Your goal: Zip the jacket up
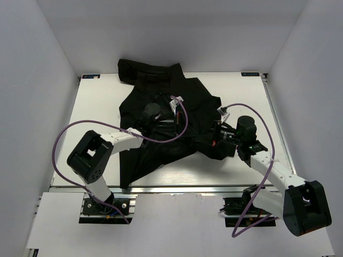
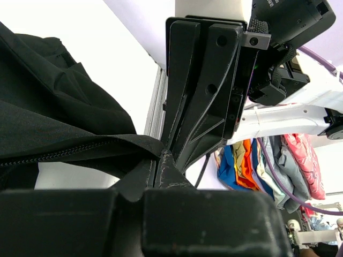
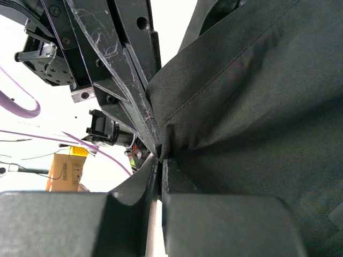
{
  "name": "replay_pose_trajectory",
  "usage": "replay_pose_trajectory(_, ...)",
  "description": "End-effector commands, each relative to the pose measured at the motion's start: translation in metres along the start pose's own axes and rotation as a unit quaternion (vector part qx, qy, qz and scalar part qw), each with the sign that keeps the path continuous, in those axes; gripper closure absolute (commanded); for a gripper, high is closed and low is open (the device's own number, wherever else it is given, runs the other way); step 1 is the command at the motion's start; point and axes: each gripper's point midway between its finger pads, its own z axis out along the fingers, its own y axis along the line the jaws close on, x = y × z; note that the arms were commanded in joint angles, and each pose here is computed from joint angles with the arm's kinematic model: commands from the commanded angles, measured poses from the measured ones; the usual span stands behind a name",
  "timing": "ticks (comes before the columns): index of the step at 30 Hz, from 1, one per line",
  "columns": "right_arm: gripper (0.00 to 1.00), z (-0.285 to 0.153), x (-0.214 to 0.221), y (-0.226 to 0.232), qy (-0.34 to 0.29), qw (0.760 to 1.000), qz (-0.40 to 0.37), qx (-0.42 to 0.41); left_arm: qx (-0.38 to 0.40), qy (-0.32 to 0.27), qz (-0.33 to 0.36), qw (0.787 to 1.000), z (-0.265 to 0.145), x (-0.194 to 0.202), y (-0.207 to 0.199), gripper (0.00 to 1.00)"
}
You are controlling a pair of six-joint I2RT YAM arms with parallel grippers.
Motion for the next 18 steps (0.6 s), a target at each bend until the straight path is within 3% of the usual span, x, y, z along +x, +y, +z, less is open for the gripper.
replay_pose_trajectory(1, 1.0, 0.002, -0.016, 0.023, -0.016, 0.998, -0.054, -0.035, 0.025, -0.006, 0.029, 0.999, 0.002, -0.007, -0.03, 1.0)
replay_pose_trajectory(2, 1.0, 0.001, -0.016, 0.024, -0.017, 0.998, -0.057, -0.035, 0.023, -0.006, 0.027, 0.999, 0.002, -0.007, -0.03, 0.98)
replay_pose_trajectory(4, 1.0, 0.001, -0.017, 0.023, -0.024, 0.998, -0.056, -0.03, 0.013, -0.002, 0.021, 1.0, 0.002, -0.006, -0.028, 0.71)
replay_pose_trajectory(5, 1.0, 0.001, -0.017, 0.023, -0.025, 0.998, -0.055, -0.031, 0.003, 0.002, 0.015, 1.0, 0.0, -0.003, -0.026, 0.25)
replay_pose_trajectory(6, 1.0, 0.001, -0.017, 0.02, -0.026, 0.998, -0.053, -0.027, -0.008, 0.004, 0.011, 1.0, -0.002, -0.002, -0.024, 0.02)
replay_pose_trajectory(10, 1.0, -0.001, -0.022, 0.012, -0.029, 0.998, -0.058, -0.003, -0.117, -0.008, 0.014, 0.993, -0.025, -0.006, 0.0, 0.02)
replay_pose_trajectory(13, 1.0, -0.006, -0.022, 0.002, -0.025, 0.998, -0.052, 0.014, -0.235, -0.021, -0.003, 0.972, -0.065, -0.006, 0.015, 0.02)
replay_pose_trajectory(16, 1.0, -0.009, -0.019, -0.009, -0.012, 0.998, -0.052, 0.027, -0.369, -0.05, -0.038, 0.927, -0.112, -0.005, 0.03, 0.02)
replay_pose_trajectory(17, 1.0, -0.009, -0.015, -0.014, -0.001, 0.998, -0.057, 0.036, -0.46, -0.046, -0.074, 0.884, -0.144, 0.011, 0.05, 0.02)
replay_pose_trajectory(18, 1.0, -0.009, -0.013, -0.018, 0.006, 0.997, -0.062, 0.04, -0.497, -0.048, -0.099, 0.861, -0.161, 0.017, 0.055, 0.02)
